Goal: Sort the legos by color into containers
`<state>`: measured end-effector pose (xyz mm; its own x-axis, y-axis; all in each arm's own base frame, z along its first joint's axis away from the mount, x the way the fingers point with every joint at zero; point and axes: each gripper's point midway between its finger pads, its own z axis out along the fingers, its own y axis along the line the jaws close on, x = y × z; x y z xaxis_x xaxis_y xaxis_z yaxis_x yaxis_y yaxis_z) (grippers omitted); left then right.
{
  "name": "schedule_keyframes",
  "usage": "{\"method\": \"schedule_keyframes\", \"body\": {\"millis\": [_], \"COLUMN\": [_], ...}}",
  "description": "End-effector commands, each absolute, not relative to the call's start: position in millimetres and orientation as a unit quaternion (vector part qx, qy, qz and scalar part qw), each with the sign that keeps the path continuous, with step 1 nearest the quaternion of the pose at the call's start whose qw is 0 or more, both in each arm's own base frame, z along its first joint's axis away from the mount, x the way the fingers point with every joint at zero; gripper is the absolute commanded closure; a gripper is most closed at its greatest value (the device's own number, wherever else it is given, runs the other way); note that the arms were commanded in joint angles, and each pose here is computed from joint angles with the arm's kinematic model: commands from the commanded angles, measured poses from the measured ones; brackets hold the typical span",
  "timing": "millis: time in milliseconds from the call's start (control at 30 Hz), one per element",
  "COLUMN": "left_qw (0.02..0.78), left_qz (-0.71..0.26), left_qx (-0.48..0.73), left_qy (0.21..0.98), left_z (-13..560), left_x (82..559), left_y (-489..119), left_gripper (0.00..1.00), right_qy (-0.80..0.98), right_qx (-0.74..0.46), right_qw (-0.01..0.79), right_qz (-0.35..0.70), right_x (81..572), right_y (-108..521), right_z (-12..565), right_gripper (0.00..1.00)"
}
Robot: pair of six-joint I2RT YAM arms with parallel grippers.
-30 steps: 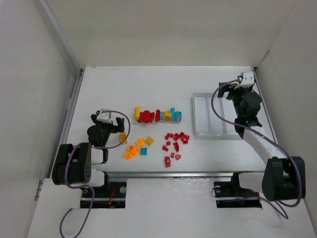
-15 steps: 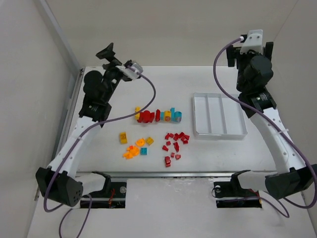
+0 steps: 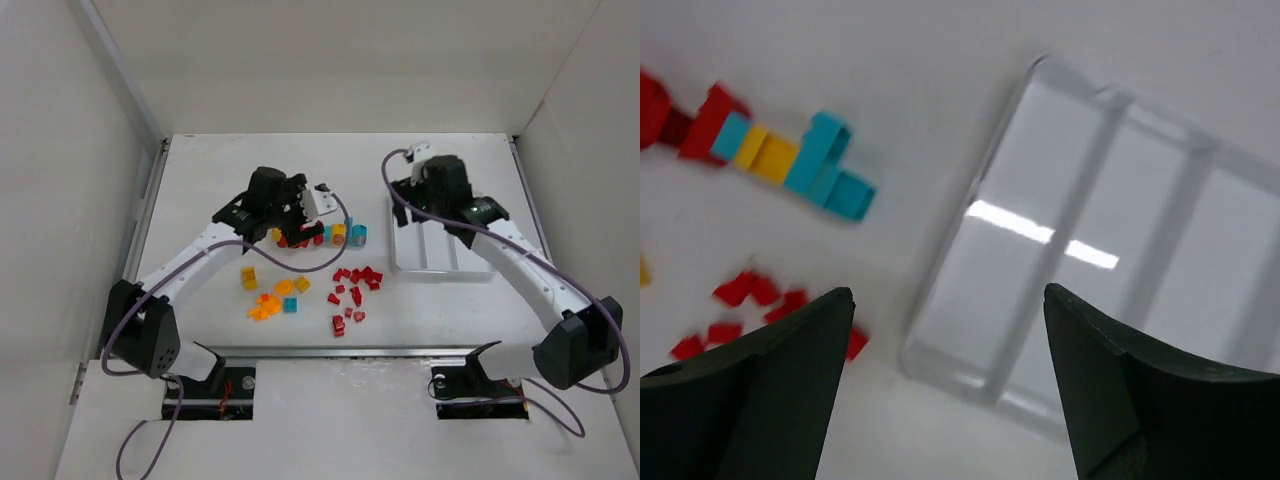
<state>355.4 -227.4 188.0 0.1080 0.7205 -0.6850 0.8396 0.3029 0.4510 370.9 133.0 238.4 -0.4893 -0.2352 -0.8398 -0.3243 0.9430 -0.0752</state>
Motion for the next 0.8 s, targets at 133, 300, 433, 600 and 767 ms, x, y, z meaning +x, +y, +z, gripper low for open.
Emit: {"method": "schedule_keyframes", "body": {"millis": [133,300,433,600,767], "left_qw": [0.514,0.549,0.588,0.606,0.614], "left_qz": [-0.076,-0.066,-0.015,0.036,0.067], "left_qx": [0.491,0.377,0.235,0.153,0.109], "left_qy": [0.699,0.743,0.774,0.78,0.779], "left_z": [194,190,203,206,214], "left_x": [320,315,330,331,325], "left_y": [-188,-165,-131,-100,-79], "left_gripper": [0.19,0.19,0.18,0.16,0.16], "right_qy": [0.904,0.911,0.904,0.908,0.93], "right_qx": [-0.216,-0.22,-0.239,-0.241,-0.186], "right_qw": [0.343,0.31,0.317,0.298,0.265], "right_qz": [0.14,0.158,0.155,0.171,0.174], "right_x": [297,290,290,299,297], "right_y": [221,260,291,322,327], "right_z": [157,123,112,99,91], "right_gripper": [0.26,0.14,0.13,0.32,0.49]}}
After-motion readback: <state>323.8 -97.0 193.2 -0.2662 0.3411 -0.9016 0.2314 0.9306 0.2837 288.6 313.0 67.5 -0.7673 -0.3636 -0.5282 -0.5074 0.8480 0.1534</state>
